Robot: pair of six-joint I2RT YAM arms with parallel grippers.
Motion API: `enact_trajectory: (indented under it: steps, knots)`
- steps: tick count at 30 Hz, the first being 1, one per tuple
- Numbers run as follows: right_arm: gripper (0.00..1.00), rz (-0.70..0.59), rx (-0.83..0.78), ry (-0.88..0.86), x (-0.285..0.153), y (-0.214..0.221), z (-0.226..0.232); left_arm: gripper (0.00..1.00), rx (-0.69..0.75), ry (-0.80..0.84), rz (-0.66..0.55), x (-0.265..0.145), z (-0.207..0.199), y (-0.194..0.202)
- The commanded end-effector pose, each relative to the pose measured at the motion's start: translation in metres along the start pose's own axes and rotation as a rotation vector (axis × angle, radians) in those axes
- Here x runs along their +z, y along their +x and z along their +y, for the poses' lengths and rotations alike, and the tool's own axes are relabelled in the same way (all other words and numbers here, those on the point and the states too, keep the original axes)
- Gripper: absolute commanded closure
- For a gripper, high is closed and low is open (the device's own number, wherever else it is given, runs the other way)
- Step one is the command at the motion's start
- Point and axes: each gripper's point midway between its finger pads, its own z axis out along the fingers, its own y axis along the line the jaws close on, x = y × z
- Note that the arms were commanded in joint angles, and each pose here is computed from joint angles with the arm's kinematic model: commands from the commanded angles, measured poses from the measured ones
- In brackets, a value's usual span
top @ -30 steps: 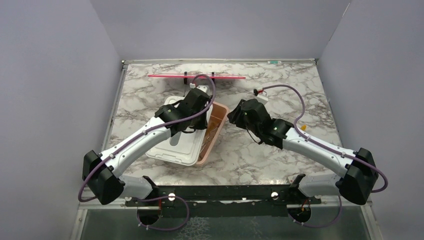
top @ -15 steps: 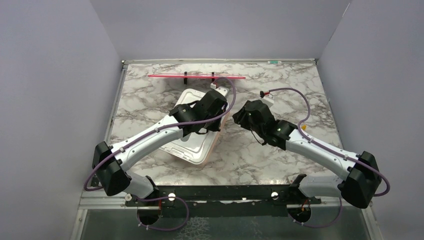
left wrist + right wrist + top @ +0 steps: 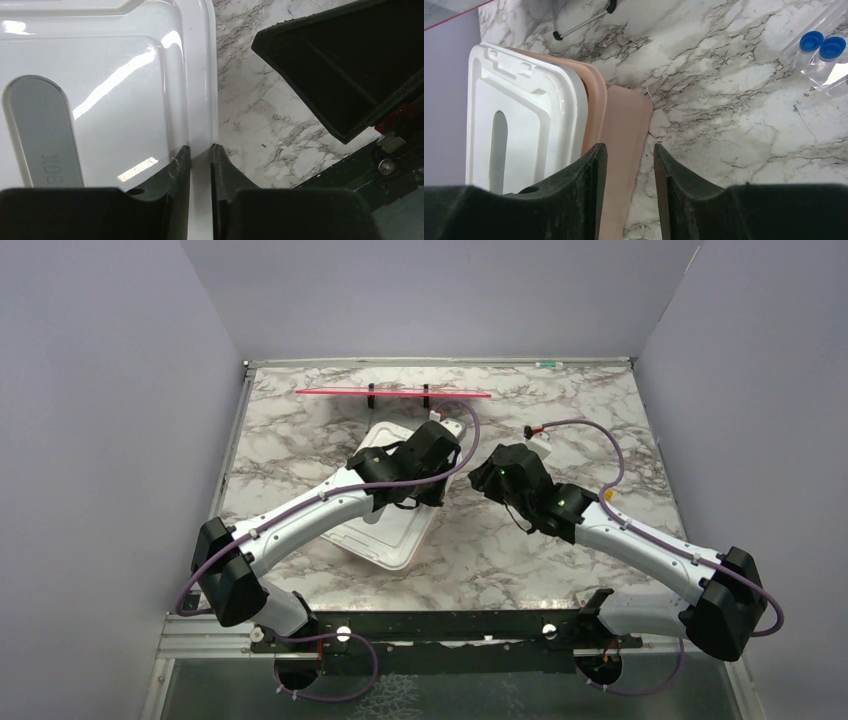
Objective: Organize the chemistry lab equipment
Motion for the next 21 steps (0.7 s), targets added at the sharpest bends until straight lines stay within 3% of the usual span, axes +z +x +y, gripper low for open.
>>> enact_trajectory:
  steps: [1, 2, 5, 12, 21]
  knots:
    - [0.56, -0.040, 0.013, -0.020, -0.005, -0.010, 0.001, 0.70, -0.009, 0.082, -0.095, -0.015, -0.020, -0.032]
    - [0.56, -0.046, 0.009, -0.039, -0.006, -0.011, 0.004, 0.62, -0.010, 0.083, -0.099, -0.016, -0.021, -0.033]
    - [0.53, -0.068, -0.008, -0.103, -0.013, -0.018, 0.013, 0.51, -0.018, 0.080, -0.132, -0.026, -0.018, -0.040]
    - [0.48, -0.039, -0.081, -0.251, -0.021, -0.015, 0.039, 0.42, -0.035, 0.039, -0.239, -0.056, -0.004, -0.055]
    - [0.31, 0.171, -0.244, -0.365, -0.002, 0.027, 0.070, 0.23, -0.239, -0.209, -0.237, -0.055, 0.100, -0.010]
